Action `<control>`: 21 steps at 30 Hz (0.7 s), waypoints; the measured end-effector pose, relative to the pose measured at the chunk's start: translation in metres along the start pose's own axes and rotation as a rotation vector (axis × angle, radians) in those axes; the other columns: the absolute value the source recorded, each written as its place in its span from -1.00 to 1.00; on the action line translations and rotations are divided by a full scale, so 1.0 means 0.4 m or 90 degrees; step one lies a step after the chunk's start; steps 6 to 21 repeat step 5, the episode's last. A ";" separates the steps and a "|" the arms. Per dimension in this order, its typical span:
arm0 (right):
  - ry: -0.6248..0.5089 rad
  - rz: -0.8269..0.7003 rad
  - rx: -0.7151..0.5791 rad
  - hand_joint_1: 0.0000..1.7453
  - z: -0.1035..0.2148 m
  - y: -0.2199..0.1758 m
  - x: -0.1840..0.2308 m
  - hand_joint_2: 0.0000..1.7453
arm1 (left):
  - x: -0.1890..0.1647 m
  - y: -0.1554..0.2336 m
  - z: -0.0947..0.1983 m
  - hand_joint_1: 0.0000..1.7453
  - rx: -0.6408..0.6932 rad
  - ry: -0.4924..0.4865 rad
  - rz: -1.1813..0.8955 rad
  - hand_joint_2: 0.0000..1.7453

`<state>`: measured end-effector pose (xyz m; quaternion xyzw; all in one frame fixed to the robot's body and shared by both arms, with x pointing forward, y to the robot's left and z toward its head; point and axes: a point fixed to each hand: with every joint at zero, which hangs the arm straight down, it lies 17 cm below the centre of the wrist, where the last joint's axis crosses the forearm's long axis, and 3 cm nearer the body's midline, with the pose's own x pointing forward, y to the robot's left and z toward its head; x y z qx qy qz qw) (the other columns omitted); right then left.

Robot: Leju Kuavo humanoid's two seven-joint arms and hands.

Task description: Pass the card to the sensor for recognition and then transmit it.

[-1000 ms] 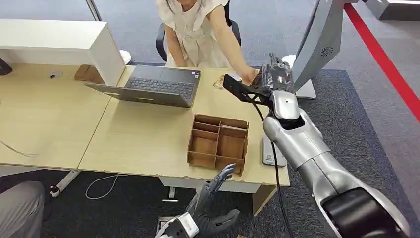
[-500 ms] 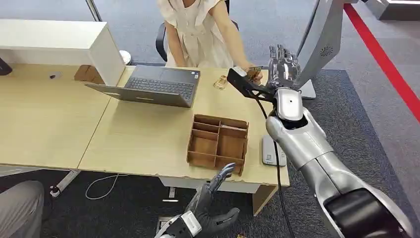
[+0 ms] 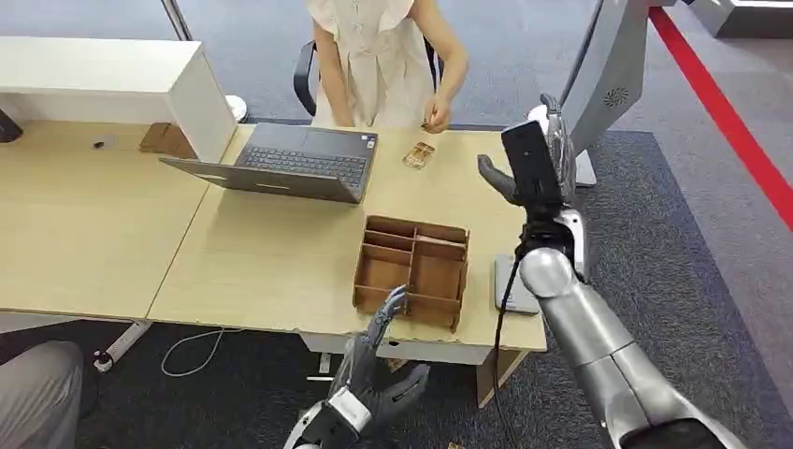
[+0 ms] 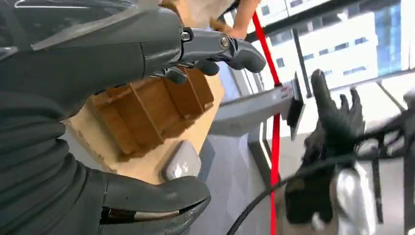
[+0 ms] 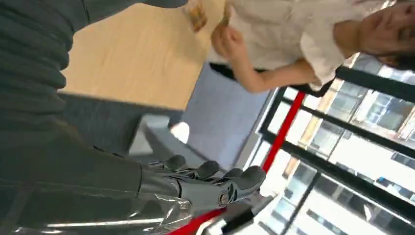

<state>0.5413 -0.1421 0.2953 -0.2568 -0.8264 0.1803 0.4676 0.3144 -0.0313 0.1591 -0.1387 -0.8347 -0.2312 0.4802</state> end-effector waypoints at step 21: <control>0.079 -0.233 0.044 -1.00 0.150 0.044 -0.054 1.00 | 0.027 0.098 0.010 -1.00 0.101 -0.010 -0.054 1.00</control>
